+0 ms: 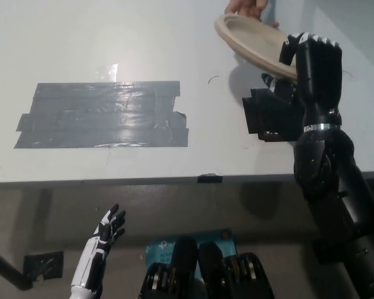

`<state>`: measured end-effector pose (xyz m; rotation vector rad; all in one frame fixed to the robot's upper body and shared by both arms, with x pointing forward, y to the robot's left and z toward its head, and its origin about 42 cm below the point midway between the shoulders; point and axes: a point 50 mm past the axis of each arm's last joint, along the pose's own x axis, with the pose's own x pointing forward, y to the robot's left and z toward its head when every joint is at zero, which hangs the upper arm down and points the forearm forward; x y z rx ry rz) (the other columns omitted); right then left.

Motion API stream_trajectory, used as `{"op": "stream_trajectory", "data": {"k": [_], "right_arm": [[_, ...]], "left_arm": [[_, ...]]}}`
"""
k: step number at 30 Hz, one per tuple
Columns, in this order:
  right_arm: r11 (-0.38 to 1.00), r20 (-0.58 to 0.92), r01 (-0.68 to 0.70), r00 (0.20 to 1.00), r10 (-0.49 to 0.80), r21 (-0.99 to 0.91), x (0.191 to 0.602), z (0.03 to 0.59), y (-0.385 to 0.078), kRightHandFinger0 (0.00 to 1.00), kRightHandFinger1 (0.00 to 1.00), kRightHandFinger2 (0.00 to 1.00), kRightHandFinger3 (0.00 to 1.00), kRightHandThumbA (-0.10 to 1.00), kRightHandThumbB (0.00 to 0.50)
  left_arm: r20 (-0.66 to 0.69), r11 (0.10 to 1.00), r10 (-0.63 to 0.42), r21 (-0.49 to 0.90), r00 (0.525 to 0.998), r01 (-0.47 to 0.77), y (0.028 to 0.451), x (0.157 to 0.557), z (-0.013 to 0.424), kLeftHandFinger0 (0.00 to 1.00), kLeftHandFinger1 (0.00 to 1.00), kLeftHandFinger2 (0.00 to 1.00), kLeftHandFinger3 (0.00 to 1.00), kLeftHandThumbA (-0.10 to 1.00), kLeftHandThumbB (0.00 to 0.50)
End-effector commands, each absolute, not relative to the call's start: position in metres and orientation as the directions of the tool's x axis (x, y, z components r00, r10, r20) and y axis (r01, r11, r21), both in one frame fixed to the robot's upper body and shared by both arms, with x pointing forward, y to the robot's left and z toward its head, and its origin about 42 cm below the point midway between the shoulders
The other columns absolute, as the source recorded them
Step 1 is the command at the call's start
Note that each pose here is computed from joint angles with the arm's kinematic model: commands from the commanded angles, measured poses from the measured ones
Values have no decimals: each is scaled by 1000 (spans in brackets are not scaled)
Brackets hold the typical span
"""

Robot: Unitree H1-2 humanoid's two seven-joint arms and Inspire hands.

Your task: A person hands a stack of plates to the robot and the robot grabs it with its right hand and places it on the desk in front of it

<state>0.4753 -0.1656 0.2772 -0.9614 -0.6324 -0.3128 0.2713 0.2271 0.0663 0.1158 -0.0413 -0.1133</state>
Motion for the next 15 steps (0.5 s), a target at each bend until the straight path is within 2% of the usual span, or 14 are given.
{"op": "stream_trajectory", "data": {"k": [1, 5, 8, 9, 11, 15], "right_arm": [[597, 770, 595, 635, 64, -539, 468, 322, -165, 0, 0, 38, 10, 959, 0], [581, 816, 637, 572, 84, -506, 459, 338, -173, 0, 0, 82, 0, 937, 0], [569, 825, 650, 558, 92, -503, 454, 347, -178, 0, 0, 106, 19, 1000, 0], [577, 844, 661, 526, 99, -480, 451, 357, -183, 0, 0, 137, 25, 947, 0], [573, 857, 674, 505, 104, -467, 448, 366, -187, 0, 0, 173, 39, 940, 0], [527, 876, 717, 465, 125, -456, 453, 380, -199, 0, 0, 228, 106, 821, 0]], "left_arm": [[79, 986, -120, 130, 990, 109, 230, 274, 76, 1000, 1000, 1000, 1000, 1000, 246], [71, 986, -116, 129, 991, 106, 230, 274, 76, 1000, 1000, 1000, 1000, 1000, 257], [70, 986, -116, 131, 991, 106, 230, 274, 76, 1000, 1000, 1000, 1000, 1000, 256], [72, 985, -115, 136, 991, 105, 232, 275, 77, 1000, 1000, 1000, 1000, 1000, 247], [76, 984, -115, 144, 990, 103, 233, 276, 78, 1000, 1000, 1000, 1000, 1000, 243], [75, 985, -115, 141, 991, 103, 233, 278, 79, 1000, 1000, 1000, 1000, 1000, 247]]}}
